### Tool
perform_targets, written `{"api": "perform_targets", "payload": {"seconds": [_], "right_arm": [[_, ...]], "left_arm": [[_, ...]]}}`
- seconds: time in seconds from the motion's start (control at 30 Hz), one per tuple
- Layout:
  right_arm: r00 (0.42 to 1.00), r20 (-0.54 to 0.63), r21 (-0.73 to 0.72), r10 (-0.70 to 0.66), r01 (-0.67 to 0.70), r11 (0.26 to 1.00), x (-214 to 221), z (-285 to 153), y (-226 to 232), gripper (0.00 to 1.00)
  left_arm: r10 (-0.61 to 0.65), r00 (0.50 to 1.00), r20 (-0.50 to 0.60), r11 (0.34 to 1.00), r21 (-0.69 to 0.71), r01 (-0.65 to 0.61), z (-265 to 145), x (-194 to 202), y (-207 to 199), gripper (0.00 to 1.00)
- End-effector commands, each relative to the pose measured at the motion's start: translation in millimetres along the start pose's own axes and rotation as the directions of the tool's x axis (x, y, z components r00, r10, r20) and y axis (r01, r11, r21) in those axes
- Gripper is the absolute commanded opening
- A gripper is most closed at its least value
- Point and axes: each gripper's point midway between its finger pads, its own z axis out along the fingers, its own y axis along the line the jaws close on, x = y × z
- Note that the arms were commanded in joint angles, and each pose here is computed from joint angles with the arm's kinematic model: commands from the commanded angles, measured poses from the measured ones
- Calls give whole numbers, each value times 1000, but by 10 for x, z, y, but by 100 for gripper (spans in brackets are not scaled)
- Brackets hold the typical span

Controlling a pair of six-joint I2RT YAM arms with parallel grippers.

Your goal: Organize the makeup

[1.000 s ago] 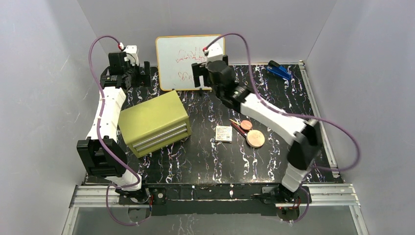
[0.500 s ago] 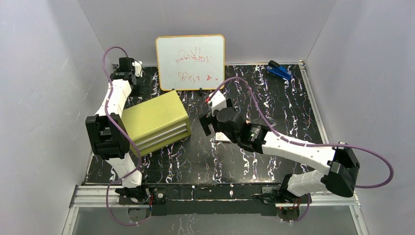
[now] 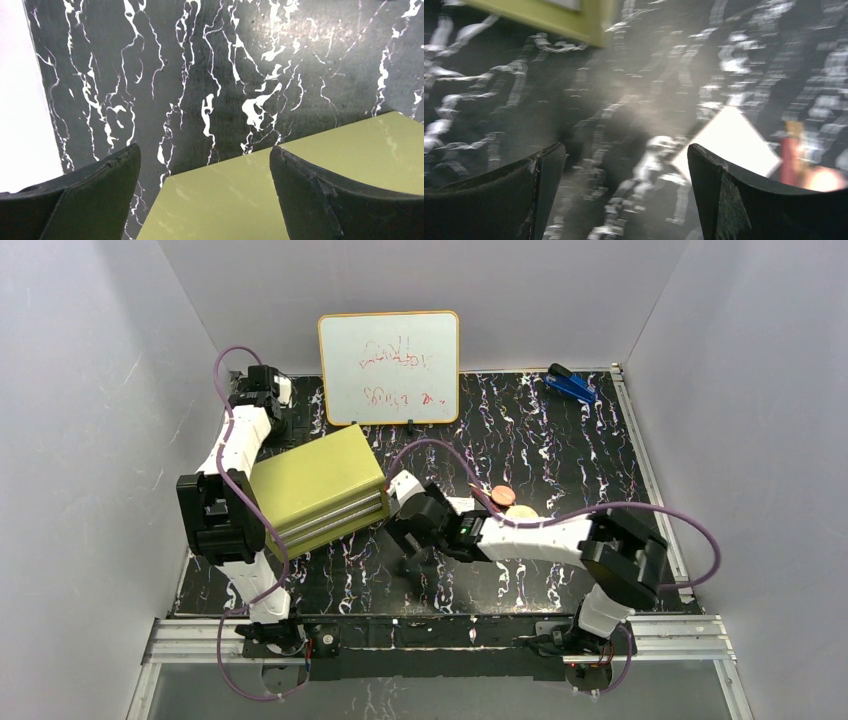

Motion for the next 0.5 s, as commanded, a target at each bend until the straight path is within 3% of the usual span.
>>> {"api": "perform_targets", "payload": {"seconds": [0.0,0.3,0.47], "right_arm": [[917,14,-334,398,-371,867,-450,18,852,100],[920,70,-280,385,-352,893,-534,380,892,100],[897,148,-157,416,-393,906,-489,524,668,100]], "left_arm": [[-19,997,-76,1000,-8,19,13,238,1,97],[-33,993,-117,999,27,36,91,320,-83,94],[-39,992,-118,998,37,44,92,317,-105,94]]}}
